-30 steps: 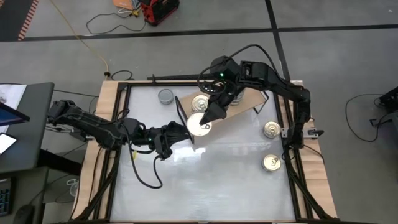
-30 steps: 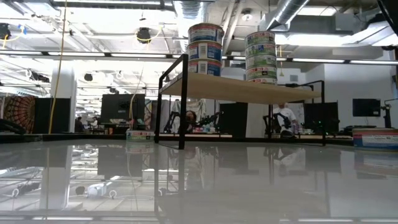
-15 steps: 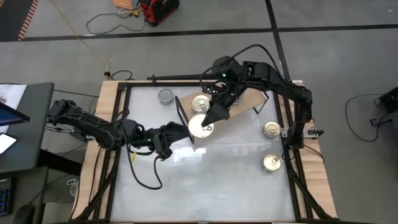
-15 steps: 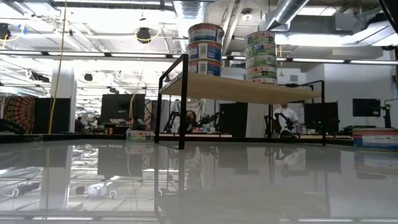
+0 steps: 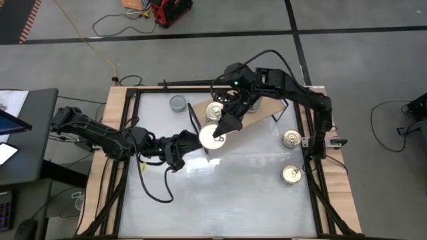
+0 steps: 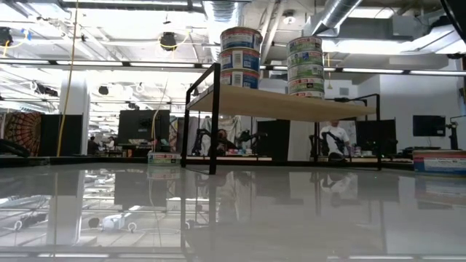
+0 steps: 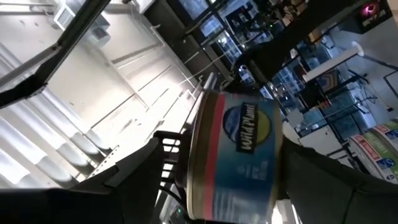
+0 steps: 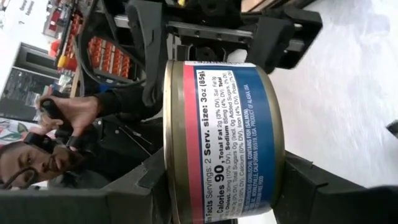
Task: Stack canned seafood by type on shelf
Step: Stack the blue tuna can on top of the blue tuna can
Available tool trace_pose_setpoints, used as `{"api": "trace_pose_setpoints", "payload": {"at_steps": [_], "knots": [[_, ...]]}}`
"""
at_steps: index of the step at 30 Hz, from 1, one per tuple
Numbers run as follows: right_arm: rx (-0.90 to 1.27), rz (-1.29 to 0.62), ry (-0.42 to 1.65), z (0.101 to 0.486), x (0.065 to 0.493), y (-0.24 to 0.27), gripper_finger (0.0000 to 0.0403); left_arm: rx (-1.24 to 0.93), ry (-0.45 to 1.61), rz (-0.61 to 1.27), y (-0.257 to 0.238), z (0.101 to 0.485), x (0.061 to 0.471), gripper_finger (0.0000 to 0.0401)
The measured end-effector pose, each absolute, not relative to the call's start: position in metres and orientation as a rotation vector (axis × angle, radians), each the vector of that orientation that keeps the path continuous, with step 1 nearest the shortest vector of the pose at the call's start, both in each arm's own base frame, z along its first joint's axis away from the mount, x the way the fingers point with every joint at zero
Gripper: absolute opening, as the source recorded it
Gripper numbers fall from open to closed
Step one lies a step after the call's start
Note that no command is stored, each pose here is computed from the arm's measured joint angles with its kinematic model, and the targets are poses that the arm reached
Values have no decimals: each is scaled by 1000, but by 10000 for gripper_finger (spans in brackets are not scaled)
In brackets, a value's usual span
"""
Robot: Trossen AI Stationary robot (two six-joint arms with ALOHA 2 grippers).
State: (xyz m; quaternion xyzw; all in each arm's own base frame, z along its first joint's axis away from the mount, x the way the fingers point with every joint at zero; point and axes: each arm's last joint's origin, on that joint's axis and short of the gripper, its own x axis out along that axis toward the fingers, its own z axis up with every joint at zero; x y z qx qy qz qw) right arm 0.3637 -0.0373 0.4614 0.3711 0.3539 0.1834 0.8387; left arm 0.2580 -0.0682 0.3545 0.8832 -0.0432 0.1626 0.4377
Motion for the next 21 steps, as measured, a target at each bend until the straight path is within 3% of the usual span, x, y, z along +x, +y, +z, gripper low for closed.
{"api": "trace_pose_setpoints", "payload": {"at_steps": [7,15,21], "knots": [[779,393,747,460,366,-36,219,2196,-85,418,-62,355,259,291],[783,377,738,461,367,-36,221,2126,-85,414,-57,354,261,199],[752,329,721,461,367,-37,248,2076,-85,404,-56,354,261,194]]}}
